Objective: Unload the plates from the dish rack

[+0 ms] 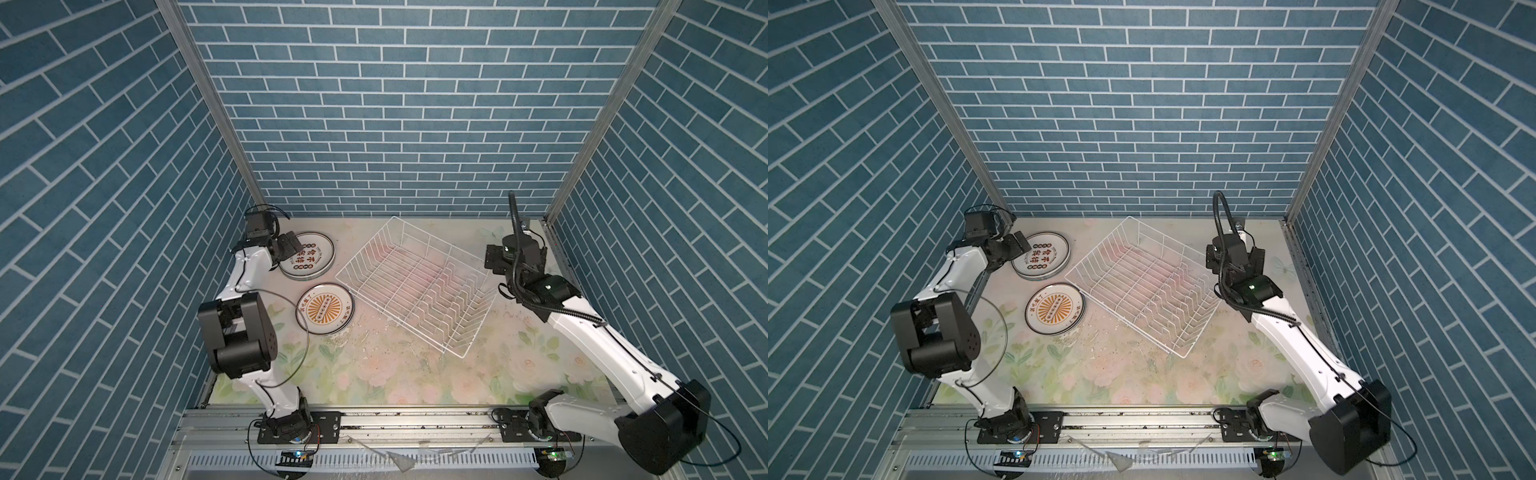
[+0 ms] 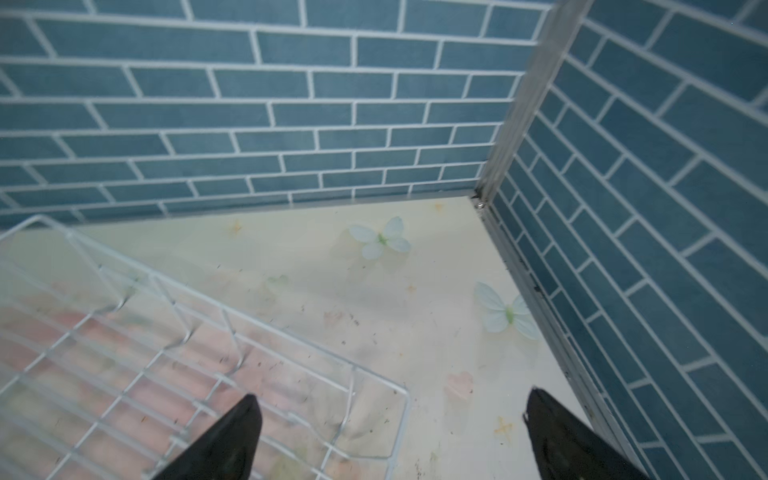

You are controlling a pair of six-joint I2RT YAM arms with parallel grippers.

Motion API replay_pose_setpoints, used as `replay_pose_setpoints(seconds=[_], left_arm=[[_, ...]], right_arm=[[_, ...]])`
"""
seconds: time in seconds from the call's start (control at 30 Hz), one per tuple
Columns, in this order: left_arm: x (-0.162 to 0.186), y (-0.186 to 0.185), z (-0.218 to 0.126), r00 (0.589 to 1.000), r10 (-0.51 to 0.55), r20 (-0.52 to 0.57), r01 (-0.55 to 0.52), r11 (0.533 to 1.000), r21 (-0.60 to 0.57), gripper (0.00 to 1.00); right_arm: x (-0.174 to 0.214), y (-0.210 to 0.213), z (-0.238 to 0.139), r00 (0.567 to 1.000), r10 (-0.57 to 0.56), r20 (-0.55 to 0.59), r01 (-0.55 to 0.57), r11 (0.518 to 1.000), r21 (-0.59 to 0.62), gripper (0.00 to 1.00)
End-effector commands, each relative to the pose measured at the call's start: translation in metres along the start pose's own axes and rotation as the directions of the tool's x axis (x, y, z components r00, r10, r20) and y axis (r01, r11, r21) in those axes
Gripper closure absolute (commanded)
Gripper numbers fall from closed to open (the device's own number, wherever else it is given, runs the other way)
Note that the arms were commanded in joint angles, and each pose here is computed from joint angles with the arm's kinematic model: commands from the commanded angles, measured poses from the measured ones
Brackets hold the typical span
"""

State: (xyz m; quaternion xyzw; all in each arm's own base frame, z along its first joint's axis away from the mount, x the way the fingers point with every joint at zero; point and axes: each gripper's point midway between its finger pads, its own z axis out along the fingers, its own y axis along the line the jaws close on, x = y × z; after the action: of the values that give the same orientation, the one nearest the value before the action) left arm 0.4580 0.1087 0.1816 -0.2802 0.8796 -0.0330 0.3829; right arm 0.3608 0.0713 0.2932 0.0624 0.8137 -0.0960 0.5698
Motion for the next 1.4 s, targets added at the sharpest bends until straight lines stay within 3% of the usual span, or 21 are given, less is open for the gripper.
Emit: replay_pose_setpoints(seconds=[0.0, 0.07, 0.17, 0.23, 0.37, 0.43, 0.67, 0.8, 1.07, 1.23, 1.37], left_arm=[[-0.031, -0.003, -0.023, 0.962, -0.003, 0.271, -0.006, 0.999, 0.032, 0.01], [-0.034, -0.004, -0.043, 0.903, 0.055, 0.427, -0.061, 0.998, 0.002, 0.01], [-0.015, -0.029, -0.064, 0.783, 0.277, 0.557, -0.279, 0.957, -0.084, 0.01], [-0.001, -0.03, -0.064, 0.755, 0.262, 0.601, -0.291, 0.955, -0.051, 0.01], [0.037, -0.014, -0.04, 0.802, 0.277, 0.529, -0.295, 0.954, -0.052, 0.01], [0.054, -0.009, -0.033, 0.833, 0.267, 0.485, -0.286, 0.958, -0.034, 0.01], [0.083, -0.001, -0.048, 0.84, 0.312, 0.444, -0.327, 0.944, -0.045, 0.01], [0.105, -0.005, -0.053, 0.791, 0.383, 0.477, -0.413, 0.909, -0.045, 0.01], [0.124, -0.004, -0.037, 0.781, 0.38, 0.496, -0.426, 0.904, -0.022, 0.01], [0.135, -0.011, -0.039, 0.731, 0.387, 0.563, -0.473, 0.881, 0.009, 0.01], [0.138, -0.011, -0.035, 0.732, 0.388, 0.56, -0.476, 0.879, 0.012, 0.01]], right_arm=[[-0.031, -0.038, -0.005, 0.969, 0.077, 0.234, -0.12, 0.977, 0.177, 0.01], [-0.017, -0.035, 0.002, 0.97, -0.018, 0.241, -0.029, 0.982, 0.189, 0.01], [0.007, -0.048, 0.011, 0.959, -0.074, 0.273, -0.01, 0.955, 0.295, 0.01], [0.025, -0.044, 0.02, 0.954, -0.153, 0.256, 0.08, 0.958, 0.274, 0.01], [0.06, -0.029, 0.03, 0.961, -0.209, 0.179, 0.186, 0.973, 0.138, 0.01], [0.072, -0.035, 0.032, 0.961, -0.226, 0.159, 0.203, 0.968, 0.147, 0.01], [0.113, -0.046, 0.04, 0.969, -0.2, 0.143, 0.188, 0.978, 0.091, 0.01], [0.127, -0.053, 0.047, 0.979, -0.135, 0.149, 0.126, 0.989, 0.073, 0.01], [0.148, -0.056, 0.065, 0.973, -0.152, 0.174, 0.141, 0.987, 0.071, 0.01], [0.16, -0.054, 0.078, 0.972, -0.159, 0.172, 0.152, 0.987, 0.057, 0.01], [0.166, -0.068, 0.082, 0.987, -0.05, 0.154, 0.053, 0.998, -0.02, 0.01]])
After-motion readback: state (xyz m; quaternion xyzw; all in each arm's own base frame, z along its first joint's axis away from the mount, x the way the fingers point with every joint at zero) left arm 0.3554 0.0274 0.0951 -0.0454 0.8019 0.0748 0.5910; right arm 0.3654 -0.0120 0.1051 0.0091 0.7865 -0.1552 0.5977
